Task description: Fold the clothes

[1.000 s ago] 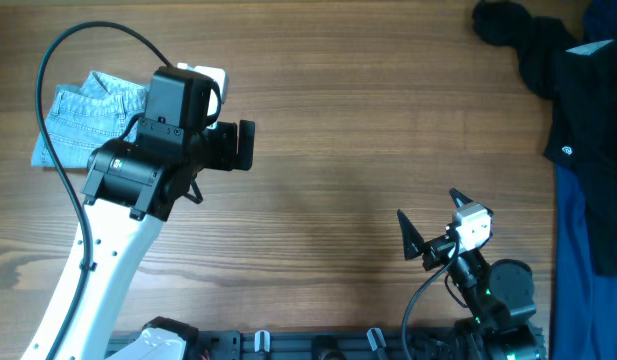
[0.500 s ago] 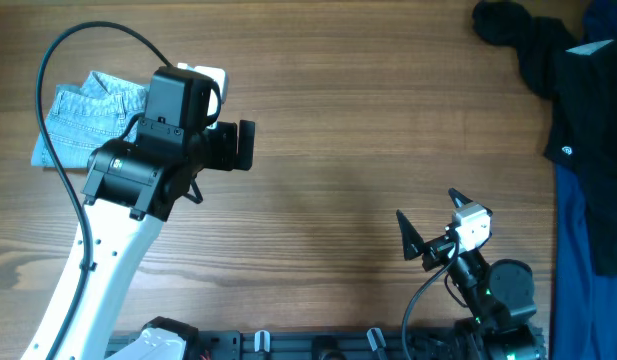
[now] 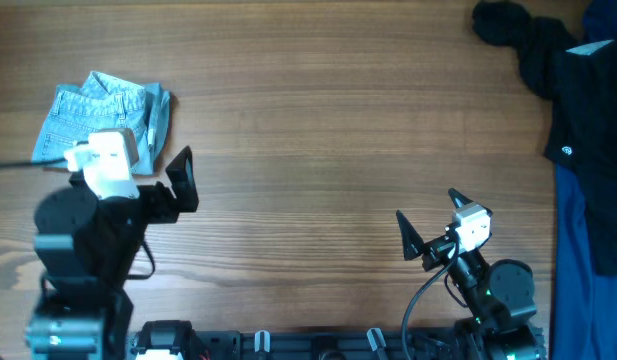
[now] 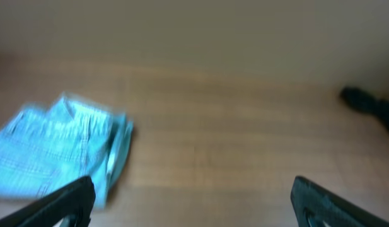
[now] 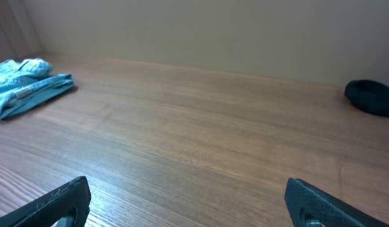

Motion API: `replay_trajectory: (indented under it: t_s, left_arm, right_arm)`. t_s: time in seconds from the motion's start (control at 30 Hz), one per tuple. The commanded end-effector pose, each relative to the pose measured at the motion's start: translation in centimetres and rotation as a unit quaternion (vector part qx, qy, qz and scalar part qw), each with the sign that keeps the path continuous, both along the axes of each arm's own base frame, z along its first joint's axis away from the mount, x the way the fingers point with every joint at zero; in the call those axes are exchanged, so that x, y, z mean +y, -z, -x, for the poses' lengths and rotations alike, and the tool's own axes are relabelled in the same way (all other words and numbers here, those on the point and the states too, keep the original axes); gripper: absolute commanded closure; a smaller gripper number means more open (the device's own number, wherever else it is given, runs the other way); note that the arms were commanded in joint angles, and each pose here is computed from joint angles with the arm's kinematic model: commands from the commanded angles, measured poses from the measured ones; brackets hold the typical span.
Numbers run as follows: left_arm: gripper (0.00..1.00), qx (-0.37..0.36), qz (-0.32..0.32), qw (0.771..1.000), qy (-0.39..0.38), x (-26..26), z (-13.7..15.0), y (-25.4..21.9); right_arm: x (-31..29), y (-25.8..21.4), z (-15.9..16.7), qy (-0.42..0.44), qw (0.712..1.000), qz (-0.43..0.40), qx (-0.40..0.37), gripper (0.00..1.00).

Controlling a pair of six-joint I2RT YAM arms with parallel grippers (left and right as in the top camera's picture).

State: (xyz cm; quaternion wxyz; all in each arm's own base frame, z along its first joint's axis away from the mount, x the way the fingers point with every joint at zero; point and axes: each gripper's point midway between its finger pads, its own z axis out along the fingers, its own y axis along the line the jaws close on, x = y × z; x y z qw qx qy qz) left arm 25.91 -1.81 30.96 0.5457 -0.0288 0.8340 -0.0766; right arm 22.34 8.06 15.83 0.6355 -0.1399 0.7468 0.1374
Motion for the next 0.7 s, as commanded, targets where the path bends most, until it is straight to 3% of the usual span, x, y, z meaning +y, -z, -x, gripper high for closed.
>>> replay_trajectory:
  t_s: [0.0,0.33,0.67]
  left_arm:
    - [0.0,-0.034,0.01,0.999,0.033,-1.0,0.8,3.6]
    - [0.0,-0.142,0.006,0.989,0.031,-0.9,2.9,8.6]
    - [0.0,-0.177,0.005,0.984,0.031,-0.7,1.6,14.3]
  right_arm:
    - [0.1,-0.4,0.1,-0.003,1.0,-0.007,-0.006,0.0]
    - [0.1,-0.4,0.1,-0.003,1.0,-0.008,-0.006,0.0]
    - [0.1,-0.4,0.1,-0.003,1.0,-0.008,-0.006,0.0]
